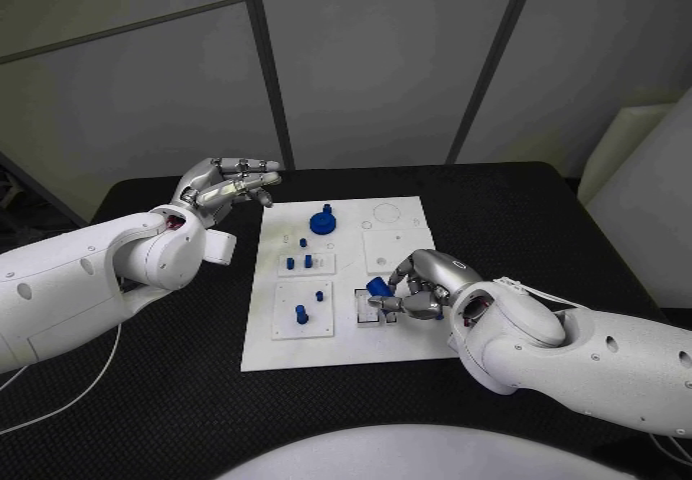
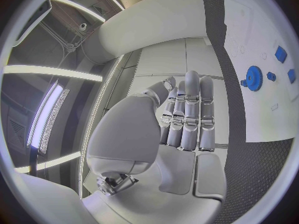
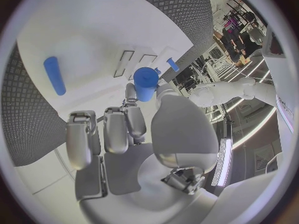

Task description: Assemble the parts on the task board

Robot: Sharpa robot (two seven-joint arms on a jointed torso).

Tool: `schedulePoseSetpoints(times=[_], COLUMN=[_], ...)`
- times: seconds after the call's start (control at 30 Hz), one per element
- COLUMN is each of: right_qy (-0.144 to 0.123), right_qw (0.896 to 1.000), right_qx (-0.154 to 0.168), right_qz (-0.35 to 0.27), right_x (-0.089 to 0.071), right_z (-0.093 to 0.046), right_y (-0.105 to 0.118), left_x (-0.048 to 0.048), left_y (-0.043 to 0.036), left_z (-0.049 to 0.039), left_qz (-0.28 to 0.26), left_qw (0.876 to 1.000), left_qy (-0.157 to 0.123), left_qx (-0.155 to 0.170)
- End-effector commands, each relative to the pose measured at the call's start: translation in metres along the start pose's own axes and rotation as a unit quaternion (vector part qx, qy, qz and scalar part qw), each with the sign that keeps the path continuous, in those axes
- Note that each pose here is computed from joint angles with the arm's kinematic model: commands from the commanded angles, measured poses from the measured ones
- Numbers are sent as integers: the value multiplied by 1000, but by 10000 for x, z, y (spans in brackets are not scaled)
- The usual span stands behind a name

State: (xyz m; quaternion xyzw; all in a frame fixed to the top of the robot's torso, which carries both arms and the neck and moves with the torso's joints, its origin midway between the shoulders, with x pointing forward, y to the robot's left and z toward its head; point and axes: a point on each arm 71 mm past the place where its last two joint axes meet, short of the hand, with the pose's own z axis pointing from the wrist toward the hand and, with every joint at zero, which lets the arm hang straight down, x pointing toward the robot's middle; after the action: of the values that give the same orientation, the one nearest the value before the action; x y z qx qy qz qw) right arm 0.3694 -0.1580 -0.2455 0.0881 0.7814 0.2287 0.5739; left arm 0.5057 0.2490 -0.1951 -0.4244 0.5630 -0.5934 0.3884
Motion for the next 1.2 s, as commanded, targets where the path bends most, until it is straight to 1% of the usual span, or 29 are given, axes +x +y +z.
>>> schedulePoseSetpoints(times=[0.03, 0.13, 0.27, 0.6, 0.9, 1.2], right_qy=[45, 59, 60, 38, 27, 13], right_qw=[999, 998, 997, 998, 998, 998], right_qx=[14, 21, 26, 26, 18, 15], right_qz=[-19, -27, -34, -49, -51, -58], right_x=[76, 122, 150, 152, 155, 130], right_z=[31, 70, 110, 168, 183, 184], right_y=[6, 24, 43, 76, 124, 115], left_x=[18, 19, 24, 31, 31, 21], left_y=[-16, -19, -23, -28, -28, -28], left_z=[4, 1, -1, -8, -9, -13], left_qz=[-3, -3, -4, -12, -12, -12], left_qw=[1000, 1000, 1000, 1000, 1000, 1000], left_qy=[5, 5, 7, 13, 14, 13], left_qx=[4, 5, 5, 6, 6, 6])
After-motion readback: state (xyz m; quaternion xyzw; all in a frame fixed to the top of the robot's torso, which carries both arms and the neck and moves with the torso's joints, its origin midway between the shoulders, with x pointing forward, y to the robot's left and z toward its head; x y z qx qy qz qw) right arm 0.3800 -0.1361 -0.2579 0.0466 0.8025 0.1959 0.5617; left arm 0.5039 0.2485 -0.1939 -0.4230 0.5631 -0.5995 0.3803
